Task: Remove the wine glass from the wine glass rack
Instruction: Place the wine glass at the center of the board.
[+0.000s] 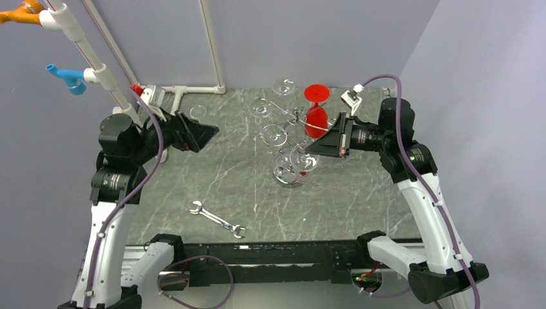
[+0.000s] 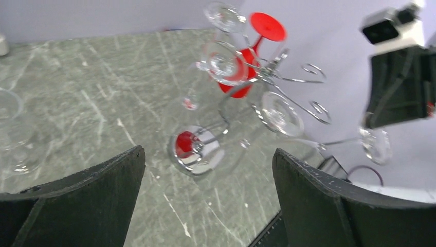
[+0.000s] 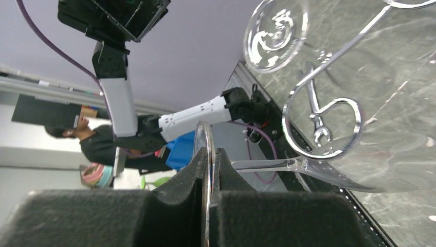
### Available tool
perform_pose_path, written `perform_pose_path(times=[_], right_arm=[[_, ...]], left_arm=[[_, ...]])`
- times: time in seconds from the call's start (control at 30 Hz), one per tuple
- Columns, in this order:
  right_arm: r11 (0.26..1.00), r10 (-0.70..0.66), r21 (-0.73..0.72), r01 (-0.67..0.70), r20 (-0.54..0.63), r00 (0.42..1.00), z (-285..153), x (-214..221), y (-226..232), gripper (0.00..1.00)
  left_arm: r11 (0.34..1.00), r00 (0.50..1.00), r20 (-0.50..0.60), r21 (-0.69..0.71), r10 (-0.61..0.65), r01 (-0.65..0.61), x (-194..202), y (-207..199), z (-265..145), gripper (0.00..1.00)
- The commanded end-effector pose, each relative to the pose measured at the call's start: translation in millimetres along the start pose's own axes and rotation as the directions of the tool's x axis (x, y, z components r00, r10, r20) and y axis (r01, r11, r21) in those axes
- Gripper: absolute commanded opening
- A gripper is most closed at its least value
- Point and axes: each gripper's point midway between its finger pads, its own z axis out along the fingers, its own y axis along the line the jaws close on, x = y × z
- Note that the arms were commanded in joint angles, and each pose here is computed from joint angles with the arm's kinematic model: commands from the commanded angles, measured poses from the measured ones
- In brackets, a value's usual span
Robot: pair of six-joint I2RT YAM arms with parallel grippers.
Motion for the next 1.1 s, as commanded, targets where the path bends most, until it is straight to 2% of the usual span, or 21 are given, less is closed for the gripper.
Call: perform_pose_path(times=[0.0,0.27,0.4,0.53,1.07], right_arm=[[0.991,-0.094,-0.099,0.091,-0.028,0.995,4.1,2.2,34.3,0.0],[0.98,-0.105,-0.177,0.087,-0.097,0.99,24.5,18.4,54.6,0.0],[0.978,-0.087,-0.199,0.063,-0.114,0.99,37.8,22.4,58.4,0.0],[0.972,-0.104,-0.223,0.07,-0.143,0.984,55.6,30.0,68.2,0.0],[0.979,-0.161,-0.151,0.138,-0.15,0.975,118.8,21.2,74.7,0.0]], left_arm=[[0.983,0.999,-0.036,0.183,0.017,-0.011,1.3,-50.6,-22.7,0.96],[0.946,0.996,-0.086,0.324,0.02,0.009,11.9,-87.6,-42.3,0.93],[0.904,0.993,-0.114,0.428,0.026,0.025,19.1,-105.8,-51.9,0.84],[0.858,0.991,-0.127,0.512,0.045,0.026,26.5,-119.5,-62.3,0.81],[0.821,0.975,-0.22,0.561,0.026,0.105,50.9,-121.3,-61.4,0.69]])
